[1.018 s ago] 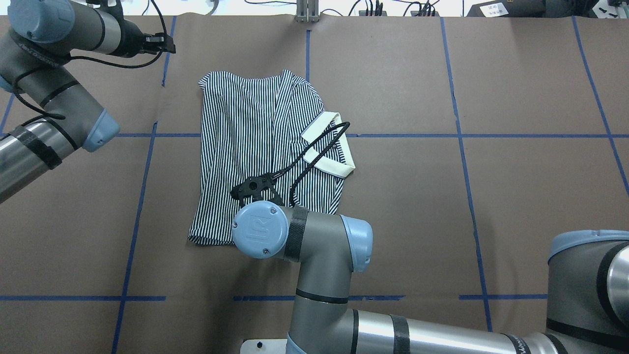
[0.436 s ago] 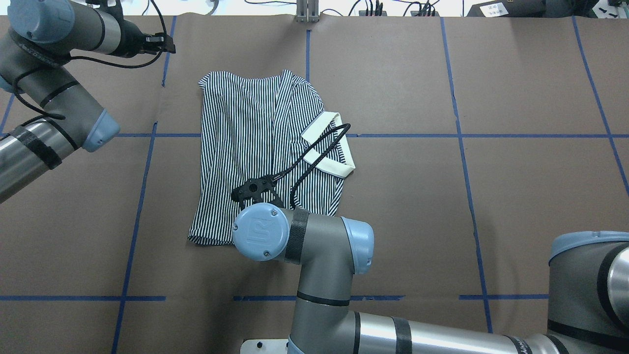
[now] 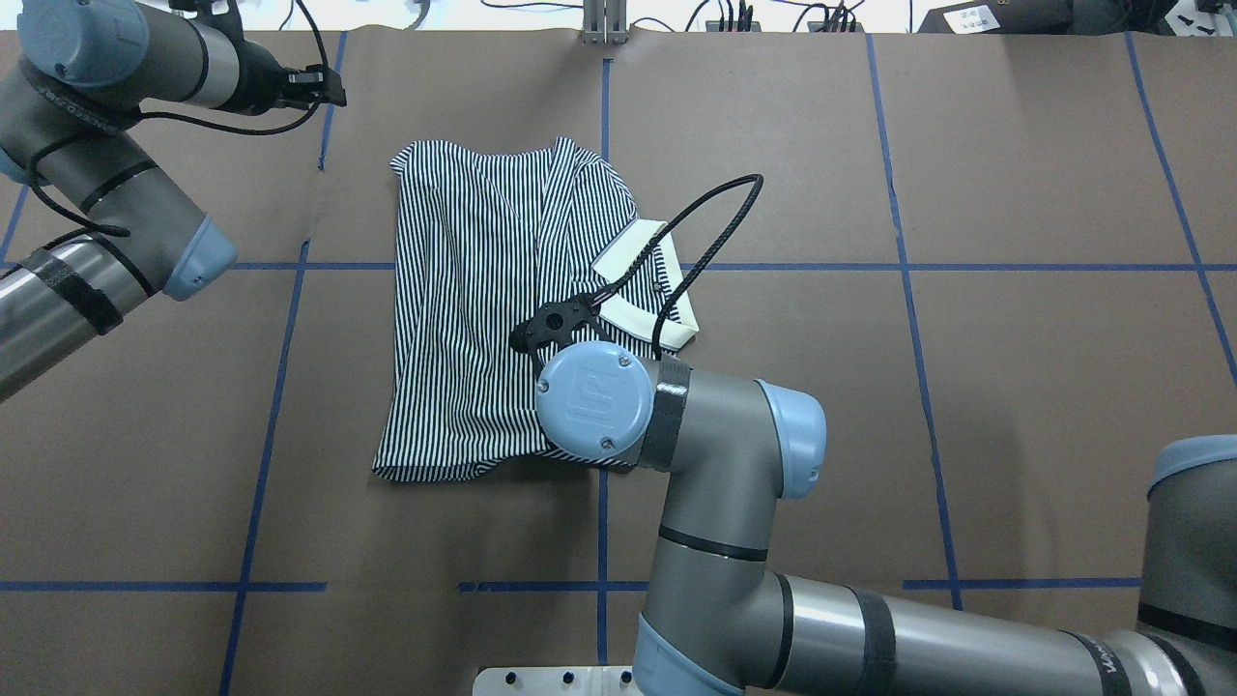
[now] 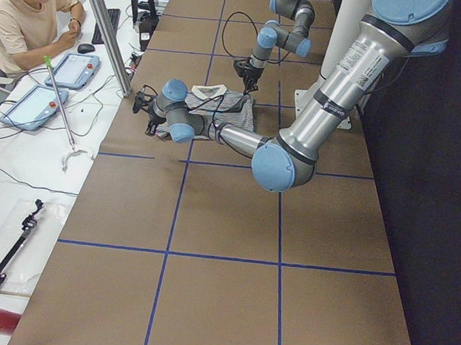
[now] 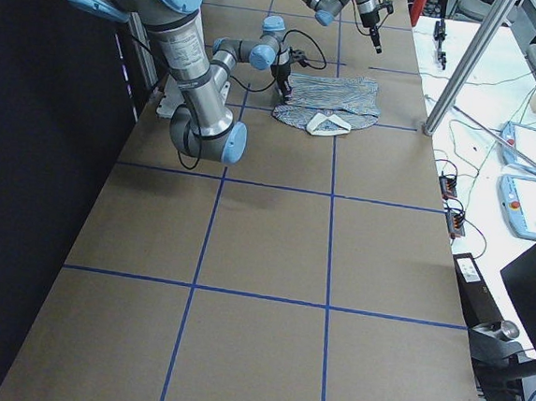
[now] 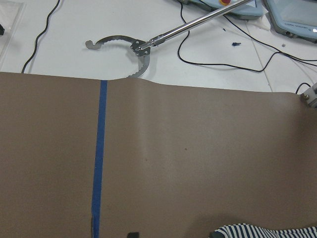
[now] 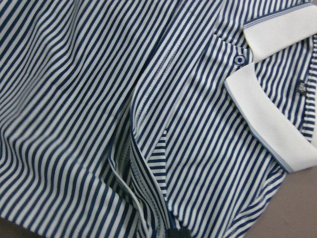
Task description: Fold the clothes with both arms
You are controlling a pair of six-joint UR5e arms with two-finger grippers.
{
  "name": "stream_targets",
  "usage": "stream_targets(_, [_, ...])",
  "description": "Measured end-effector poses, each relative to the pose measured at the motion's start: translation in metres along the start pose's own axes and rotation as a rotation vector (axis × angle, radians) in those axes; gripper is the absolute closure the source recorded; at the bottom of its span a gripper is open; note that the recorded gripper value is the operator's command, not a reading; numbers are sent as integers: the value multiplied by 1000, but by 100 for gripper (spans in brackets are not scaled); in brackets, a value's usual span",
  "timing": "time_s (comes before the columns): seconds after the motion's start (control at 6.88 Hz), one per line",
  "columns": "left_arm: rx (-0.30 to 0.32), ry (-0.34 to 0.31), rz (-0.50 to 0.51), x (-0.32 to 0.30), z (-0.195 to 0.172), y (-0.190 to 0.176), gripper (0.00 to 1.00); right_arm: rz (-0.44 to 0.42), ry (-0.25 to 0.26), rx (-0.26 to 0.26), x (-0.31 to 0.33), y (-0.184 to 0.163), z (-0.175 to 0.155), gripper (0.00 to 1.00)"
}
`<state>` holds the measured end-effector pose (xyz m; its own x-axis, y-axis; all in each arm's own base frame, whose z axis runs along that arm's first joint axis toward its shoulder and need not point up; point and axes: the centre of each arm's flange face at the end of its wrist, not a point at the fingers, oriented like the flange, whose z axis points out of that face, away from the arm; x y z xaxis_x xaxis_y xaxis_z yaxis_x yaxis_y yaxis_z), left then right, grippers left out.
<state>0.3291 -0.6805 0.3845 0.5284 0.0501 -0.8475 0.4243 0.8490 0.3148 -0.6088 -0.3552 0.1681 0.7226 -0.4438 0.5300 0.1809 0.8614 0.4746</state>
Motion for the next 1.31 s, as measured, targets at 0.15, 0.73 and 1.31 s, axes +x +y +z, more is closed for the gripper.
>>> stream_targets(0.15, [-2,2,-15,2,1,1,43,-3,7,1,12,1,0,100])
stream_targets(0.73, [-1,10,-23,8,0,0,43,18,74,8,45,40,24,0])
stream_targets(1.31, [3,17,-20,11,-2,-1,43,130,60,86,46,48,-3,0])
